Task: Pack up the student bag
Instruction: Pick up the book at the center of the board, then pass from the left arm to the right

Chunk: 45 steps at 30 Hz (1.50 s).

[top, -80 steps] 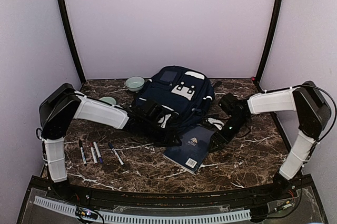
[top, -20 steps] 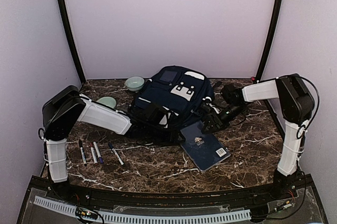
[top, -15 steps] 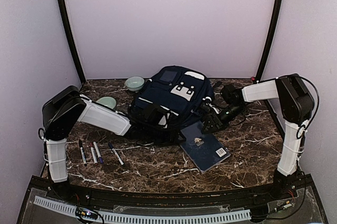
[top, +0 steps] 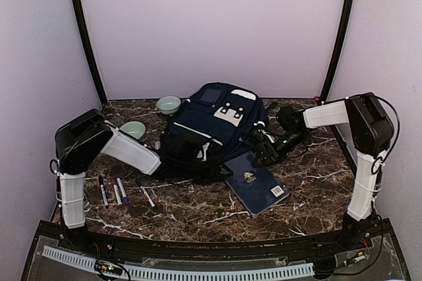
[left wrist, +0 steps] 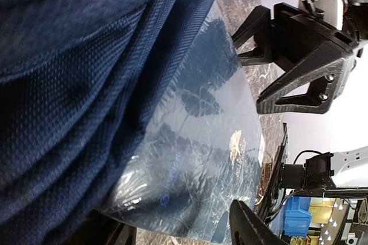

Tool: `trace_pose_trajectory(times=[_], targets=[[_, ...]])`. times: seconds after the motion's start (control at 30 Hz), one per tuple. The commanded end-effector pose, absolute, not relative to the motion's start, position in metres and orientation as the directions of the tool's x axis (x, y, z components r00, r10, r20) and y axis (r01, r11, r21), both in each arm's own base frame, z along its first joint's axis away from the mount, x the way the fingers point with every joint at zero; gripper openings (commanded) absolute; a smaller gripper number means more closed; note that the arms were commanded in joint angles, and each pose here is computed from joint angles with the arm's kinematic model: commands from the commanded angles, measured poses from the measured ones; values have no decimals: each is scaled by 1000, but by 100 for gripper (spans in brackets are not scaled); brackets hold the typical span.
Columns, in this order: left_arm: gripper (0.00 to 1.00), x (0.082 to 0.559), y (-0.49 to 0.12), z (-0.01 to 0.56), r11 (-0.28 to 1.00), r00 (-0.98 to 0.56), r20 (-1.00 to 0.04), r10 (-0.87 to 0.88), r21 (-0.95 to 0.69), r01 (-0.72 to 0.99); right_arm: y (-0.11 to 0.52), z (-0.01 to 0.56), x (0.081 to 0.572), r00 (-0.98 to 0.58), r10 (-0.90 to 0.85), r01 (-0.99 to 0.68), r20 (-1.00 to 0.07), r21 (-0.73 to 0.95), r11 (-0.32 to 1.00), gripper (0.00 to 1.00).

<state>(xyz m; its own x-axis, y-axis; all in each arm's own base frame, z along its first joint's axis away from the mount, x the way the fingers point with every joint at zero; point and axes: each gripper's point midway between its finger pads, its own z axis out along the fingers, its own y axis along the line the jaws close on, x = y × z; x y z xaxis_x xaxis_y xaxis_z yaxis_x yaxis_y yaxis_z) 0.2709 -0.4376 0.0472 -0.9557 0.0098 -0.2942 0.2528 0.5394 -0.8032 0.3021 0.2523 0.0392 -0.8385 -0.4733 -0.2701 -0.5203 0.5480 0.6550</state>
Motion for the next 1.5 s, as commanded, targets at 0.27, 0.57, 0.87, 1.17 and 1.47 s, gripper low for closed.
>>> trace_pose_trajectory(times=[0.27,0.57,0.87,1.17,1.47], targets=[[50,293,-481,172,174,-844,-510,-167,-858,484,251,23,275,-845,-501,-479,-186,680,555,69],[29,297,-473,157,289,-864,-478,-157,-859,422,247,36,280,-840,-494,-505,-225,656,561,70],[9,284,-464,206,271,-802,-586,-115,-795,543,225,80,286,-799,-475,-597,-370,585,549,74],[0,267,-441,256,284,-622,-782,-34,-605,744,228,185,264,-632,-407,-773,-659,573,273,82],[0,262,-428,312,153,-476,-878,-59,-479,864,239,216,260,-499,-304,-864,-811,491,109,93]])
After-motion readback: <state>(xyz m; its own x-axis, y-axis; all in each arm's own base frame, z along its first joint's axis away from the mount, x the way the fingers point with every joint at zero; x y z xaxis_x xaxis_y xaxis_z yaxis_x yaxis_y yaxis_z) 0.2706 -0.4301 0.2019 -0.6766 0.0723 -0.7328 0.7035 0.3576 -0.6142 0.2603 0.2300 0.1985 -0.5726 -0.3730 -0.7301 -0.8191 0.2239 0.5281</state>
